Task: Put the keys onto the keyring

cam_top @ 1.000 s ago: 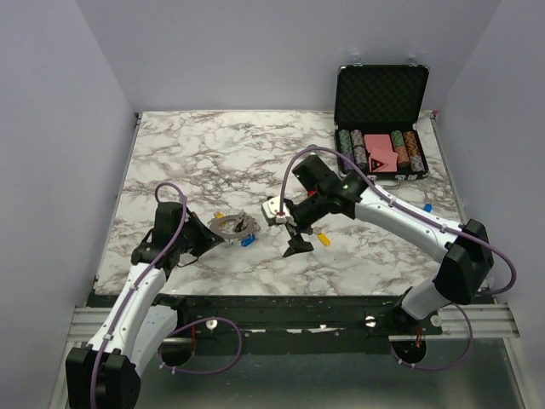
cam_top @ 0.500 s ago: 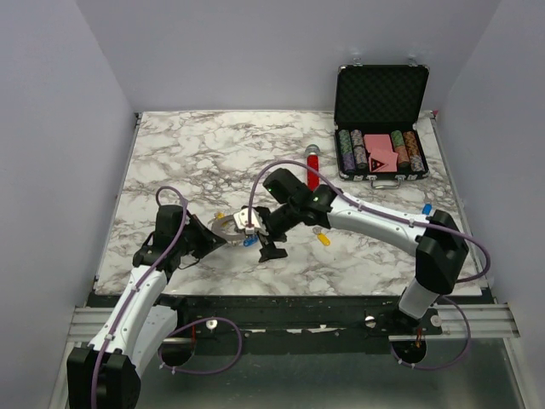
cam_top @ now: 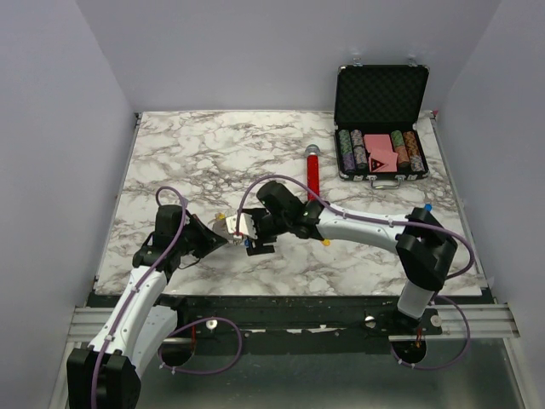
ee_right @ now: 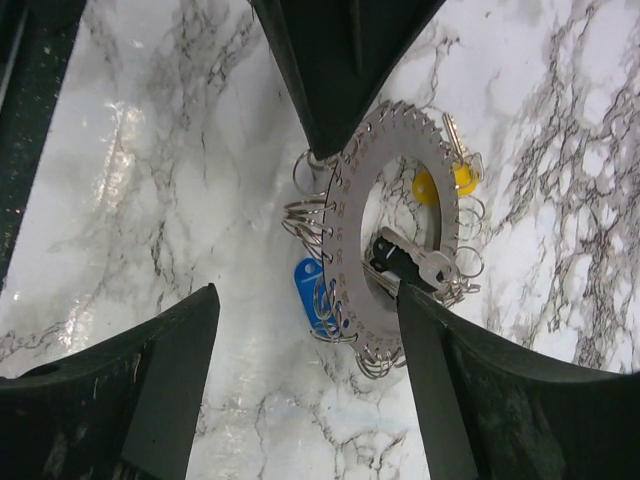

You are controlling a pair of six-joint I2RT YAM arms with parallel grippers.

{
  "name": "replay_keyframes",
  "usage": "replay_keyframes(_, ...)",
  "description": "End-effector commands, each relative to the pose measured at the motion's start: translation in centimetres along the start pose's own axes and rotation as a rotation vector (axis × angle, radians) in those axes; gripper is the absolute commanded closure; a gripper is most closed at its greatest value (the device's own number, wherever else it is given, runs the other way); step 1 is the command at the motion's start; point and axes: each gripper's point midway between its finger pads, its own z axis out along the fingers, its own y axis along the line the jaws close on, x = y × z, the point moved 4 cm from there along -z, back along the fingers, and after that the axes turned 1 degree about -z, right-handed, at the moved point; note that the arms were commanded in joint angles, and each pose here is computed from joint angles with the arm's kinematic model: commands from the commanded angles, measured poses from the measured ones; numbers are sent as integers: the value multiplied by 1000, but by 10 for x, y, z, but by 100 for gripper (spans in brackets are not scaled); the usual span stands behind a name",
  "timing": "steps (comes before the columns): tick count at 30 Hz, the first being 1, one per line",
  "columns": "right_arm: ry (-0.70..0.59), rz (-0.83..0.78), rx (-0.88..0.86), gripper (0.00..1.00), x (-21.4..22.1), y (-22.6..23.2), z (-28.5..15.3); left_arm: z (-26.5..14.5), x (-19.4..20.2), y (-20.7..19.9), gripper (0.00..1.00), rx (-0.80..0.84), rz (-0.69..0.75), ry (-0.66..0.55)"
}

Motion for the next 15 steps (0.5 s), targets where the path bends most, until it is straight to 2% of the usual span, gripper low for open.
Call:
replay_keyframes(1, 34, -53, 85, 21, 12, -7, 12, -3, 0, -10, 100, 52, -1, 5)
replay_keyframes(15, 59, -85, 142, 32, 21, -10, 41, -4, -1, -12, 100, 55, 0, 3)
